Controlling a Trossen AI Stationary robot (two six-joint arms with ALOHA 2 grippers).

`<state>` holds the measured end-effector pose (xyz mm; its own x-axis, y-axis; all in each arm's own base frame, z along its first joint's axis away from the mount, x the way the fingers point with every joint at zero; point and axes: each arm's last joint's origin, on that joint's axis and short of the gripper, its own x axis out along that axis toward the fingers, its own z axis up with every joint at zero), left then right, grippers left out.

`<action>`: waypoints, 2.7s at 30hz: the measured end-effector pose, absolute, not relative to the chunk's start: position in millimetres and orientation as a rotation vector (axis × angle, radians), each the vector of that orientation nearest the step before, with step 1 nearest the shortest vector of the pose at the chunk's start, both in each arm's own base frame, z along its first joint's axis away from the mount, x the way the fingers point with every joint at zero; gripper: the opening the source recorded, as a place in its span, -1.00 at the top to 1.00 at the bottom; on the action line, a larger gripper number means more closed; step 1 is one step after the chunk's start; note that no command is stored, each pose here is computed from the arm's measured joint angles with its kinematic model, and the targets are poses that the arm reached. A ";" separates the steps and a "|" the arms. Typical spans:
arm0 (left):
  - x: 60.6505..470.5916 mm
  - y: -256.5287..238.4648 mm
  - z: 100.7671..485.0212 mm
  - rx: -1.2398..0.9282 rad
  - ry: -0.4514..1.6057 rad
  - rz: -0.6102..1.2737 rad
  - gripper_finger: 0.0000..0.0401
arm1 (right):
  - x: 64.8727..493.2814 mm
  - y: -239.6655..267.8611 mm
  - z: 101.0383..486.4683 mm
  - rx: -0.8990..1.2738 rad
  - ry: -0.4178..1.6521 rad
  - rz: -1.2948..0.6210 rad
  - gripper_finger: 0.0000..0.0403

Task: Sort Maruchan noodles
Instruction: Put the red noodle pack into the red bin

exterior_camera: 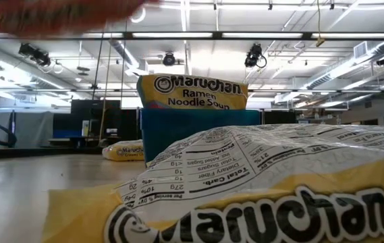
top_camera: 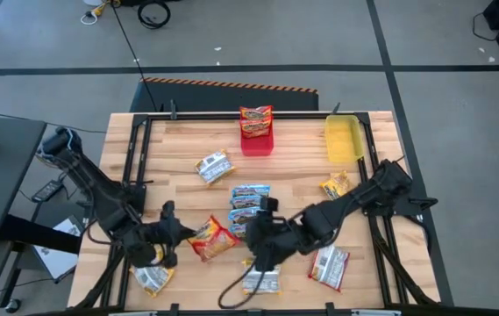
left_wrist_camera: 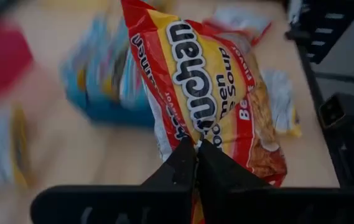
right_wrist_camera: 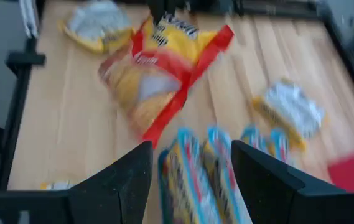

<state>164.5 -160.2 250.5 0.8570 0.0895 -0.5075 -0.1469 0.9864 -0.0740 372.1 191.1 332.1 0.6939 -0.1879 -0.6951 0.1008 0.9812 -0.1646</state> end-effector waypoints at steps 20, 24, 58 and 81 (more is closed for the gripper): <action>222.5 -215.6 249.1 0.721 0.583 0.238 0.95 | 416.5 175.3 330.2 -0.129 0.612 -0.021 -0.27; 227.2 -223.0 259.8 0.852 0.570 0.223 0.95 | 424.5 168.6 326.3 -0.130 0.610 0.012 -0.48; 208.8 -194.6 310.2 0.558 0.571 0.264 0.71 | 438.6 134.3 314.4 -0.007 0.684 -0.047 0.61; 93.5 -108.4 278.4 -0.164 0.409 0.365 0.29 | 435.5 123.2 287.1 -0.162 0.643 -0.090 0.63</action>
<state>93.5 -108.4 278.4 0.8536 0.3129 -0.4165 -0.3783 0.9220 -0.0827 435.5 123.2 287.1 0.7967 -0.1337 -0.5894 0.0330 0.9834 -0.1784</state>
